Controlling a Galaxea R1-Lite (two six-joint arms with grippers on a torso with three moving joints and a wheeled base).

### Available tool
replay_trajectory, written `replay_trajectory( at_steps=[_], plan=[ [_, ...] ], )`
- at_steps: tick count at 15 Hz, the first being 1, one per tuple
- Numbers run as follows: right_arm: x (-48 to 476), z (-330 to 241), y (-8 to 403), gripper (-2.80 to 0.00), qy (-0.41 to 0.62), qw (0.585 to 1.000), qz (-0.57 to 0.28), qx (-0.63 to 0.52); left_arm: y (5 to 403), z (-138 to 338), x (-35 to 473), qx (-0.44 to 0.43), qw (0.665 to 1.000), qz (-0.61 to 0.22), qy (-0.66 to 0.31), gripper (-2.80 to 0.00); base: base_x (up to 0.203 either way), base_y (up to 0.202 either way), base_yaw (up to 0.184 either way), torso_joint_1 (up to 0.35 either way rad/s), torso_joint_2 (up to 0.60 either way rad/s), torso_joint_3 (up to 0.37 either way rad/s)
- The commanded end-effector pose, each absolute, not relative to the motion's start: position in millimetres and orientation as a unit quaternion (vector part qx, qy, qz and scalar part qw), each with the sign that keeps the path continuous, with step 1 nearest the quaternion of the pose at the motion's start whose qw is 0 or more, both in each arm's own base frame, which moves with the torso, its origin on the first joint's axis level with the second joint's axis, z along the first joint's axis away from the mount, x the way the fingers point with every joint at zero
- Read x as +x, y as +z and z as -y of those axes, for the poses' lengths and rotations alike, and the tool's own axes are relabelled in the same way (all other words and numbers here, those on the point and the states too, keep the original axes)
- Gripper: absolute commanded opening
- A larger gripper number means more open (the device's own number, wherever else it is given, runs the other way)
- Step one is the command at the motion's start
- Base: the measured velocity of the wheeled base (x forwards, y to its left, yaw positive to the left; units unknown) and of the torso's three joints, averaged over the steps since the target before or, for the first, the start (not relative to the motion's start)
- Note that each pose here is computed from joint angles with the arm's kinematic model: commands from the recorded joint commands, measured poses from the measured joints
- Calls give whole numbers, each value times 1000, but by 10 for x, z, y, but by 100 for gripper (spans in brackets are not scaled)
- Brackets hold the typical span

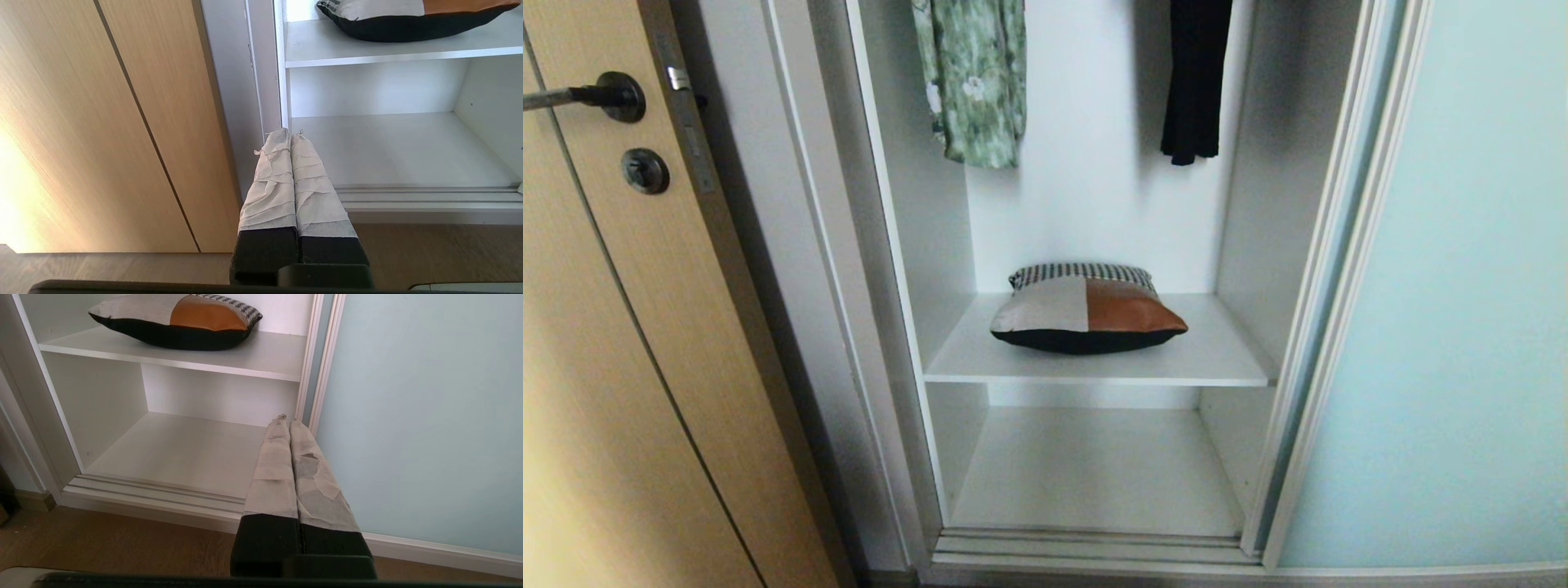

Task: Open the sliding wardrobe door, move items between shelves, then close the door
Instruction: Open the door

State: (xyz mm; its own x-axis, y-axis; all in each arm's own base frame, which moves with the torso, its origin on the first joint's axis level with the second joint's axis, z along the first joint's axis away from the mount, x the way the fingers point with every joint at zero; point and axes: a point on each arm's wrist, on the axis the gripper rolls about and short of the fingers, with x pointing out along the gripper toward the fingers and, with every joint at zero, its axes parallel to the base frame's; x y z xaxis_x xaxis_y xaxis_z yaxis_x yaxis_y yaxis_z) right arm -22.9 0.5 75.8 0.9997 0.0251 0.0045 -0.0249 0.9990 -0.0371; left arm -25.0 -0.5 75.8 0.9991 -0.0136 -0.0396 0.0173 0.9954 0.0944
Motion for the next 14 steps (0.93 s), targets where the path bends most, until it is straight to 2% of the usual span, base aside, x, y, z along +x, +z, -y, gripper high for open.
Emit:
replay_trajectory(
  at_steps=[1, 14],
  plan=[
    [-228, -5, 752, -280, 13, 1000, 1, -18, 758, 5, -249, 47, 999, -20, -7, -280, 0, 0, 0, 0, 0, 0],
    [-228, -5, 753, -280, 13, 1000, 2, -18, 758, 5, -249, 47, 999, -20, -7, -280, 0, 0, 0, 0, 0, 0]
  ],
)
